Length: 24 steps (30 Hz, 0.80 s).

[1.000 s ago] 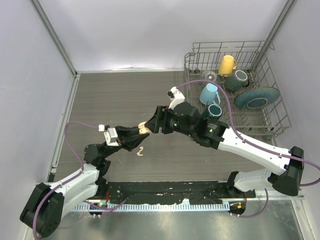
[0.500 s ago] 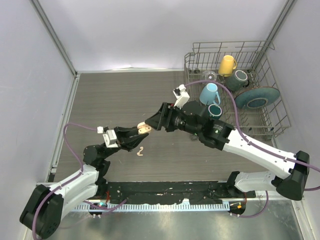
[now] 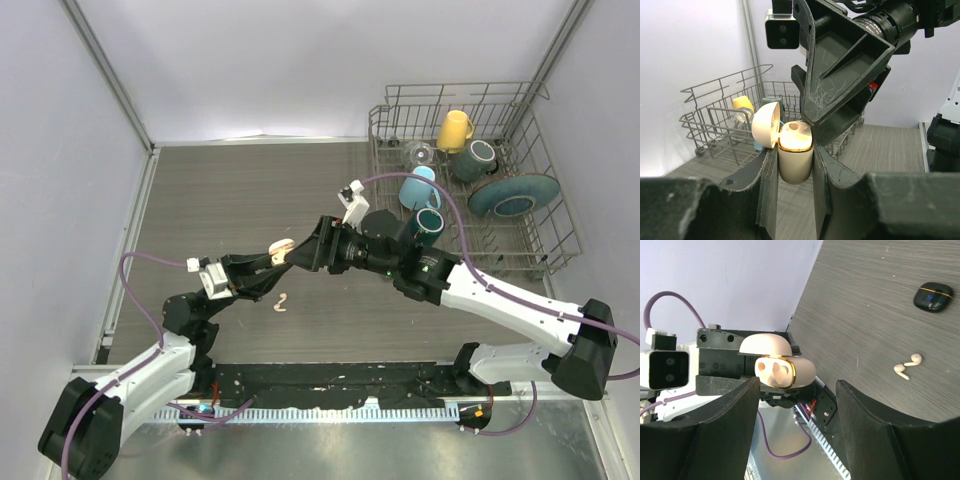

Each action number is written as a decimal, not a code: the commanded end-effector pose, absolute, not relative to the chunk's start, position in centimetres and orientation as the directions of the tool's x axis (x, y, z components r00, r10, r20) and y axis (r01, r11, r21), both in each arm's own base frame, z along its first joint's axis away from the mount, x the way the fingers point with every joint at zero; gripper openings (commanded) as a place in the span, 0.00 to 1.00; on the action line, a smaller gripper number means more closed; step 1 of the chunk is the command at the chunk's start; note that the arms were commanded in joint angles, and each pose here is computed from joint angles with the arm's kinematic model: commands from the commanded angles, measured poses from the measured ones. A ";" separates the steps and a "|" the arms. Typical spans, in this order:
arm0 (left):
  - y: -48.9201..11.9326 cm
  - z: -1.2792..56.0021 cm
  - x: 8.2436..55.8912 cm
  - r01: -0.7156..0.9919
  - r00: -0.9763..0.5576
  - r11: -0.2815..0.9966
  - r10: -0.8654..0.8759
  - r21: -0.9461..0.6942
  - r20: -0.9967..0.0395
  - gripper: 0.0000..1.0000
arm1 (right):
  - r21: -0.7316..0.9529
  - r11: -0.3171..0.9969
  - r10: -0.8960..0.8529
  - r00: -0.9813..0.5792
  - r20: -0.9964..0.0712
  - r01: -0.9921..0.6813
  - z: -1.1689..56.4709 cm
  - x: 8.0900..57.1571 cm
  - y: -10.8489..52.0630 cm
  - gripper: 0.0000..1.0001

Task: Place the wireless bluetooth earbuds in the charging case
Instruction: Open the charging case.

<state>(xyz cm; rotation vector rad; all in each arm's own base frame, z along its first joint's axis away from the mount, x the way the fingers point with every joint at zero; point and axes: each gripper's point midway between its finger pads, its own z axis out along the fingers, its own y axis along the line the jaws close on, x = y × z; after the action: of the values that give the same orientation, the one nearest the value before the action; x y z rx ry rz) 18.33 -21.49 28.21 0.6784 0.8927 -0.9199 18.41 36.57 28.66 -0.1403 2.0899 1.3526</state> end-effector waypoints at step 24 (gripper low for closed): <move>-20.2 32.7 16.5 0.834 0.486 0.495 -0.452 0.242 -0.748 0.00 | 0.884 0.208 0.206 -0.865 -0.457 -0.418 30.6 17.0 40.0 0.41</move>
<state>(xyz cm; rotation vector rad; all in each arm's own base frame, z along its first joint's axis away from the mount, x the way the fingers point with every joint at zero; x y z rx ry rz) 18.27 -21.27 28.65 0.6718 0.8747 -0.9060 18.35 38.99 28.99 -0.1227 2.0649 1.5754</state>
